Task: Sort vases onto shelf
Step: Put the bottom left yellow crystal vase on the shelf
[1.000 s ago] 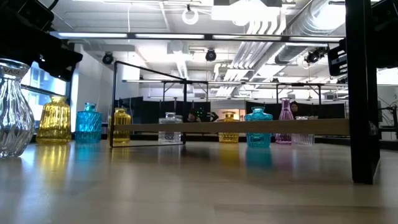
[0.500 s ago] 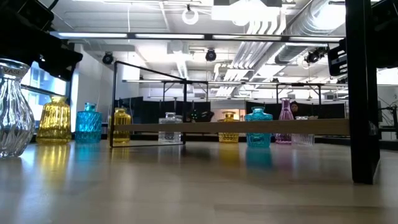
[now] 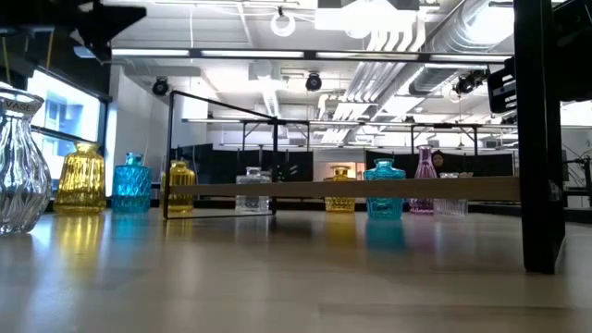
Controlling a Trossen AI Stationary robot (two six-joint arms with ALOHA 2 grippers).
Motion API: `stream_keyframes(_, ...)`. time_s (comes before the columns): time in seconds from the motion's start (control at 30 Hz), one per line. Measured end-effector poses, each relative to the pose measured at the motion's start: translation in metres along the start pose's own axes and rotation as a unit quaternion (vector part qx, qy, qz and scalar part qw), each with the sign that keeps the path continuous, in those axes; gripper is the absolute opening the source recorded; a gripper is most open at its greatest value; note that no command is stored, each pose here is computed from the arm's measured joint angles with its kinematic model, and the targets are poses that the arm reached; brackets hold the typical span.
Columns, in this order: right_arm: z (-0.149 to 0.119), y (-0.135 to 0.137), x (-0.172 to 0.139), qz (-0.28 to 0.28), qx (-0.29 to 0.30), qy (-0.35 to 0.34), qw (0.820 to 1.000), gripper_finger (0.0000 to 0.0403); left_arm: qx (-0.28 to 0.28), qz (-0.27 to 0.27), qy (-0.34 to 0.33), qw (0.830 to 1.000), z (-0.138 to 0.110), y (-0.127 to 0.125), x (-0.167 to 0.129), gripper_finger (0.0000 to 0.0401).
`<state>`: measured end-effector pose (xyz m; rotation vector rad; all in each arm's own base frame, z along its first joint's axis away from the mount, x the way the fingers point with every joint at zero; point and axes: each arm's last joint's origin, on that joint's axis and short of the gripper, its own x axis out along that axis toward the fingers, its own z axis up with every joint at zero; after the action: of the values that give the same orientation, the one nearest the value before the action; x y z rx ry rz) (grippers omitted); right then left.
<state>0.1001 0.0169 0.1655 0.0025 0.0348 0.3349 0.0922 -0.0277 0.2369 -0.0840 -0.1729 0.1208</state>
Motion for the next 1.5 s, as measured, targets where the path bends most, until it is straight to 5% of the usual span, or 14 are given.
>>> stream_keyframes(0.23,0.0,0.0,0.0,0.0,0.0,0.0,1.0,0.0,0.013,0.065,-0.04,0.997,0.037,0.006,-0.003,0.0184)
stream_keyframes(0.57,0.0,0.0,0.0,0.0,0.0,0.0,1.0,0.0,0.028,0.193,-0.036,0.98,0.05,0.015,-0.007,0.0184)
stream_keyframes(1.17,0.0,-0.001,0.0,-0.016,-0.004,0.001,1.0,0.0,0.051,0.235,-0.046,0.97,0.072,0.021,-0.011,0.0184)
stream_keyframes(1.3,0.0,-0.001,0.0,-0.016,-0.004,0.001,1.0,0.0,0.112,0.242,-0.033,0.963,0.073,0.022,-0.012,0.0184)
stream_keyframes(1.5,0.0,-0.001,0.0,-0.016,-0.004,0.001,1.0,0.0,0.109,0.327,-0.012,0.939,0.097,0.028,-0.017,0.0184)
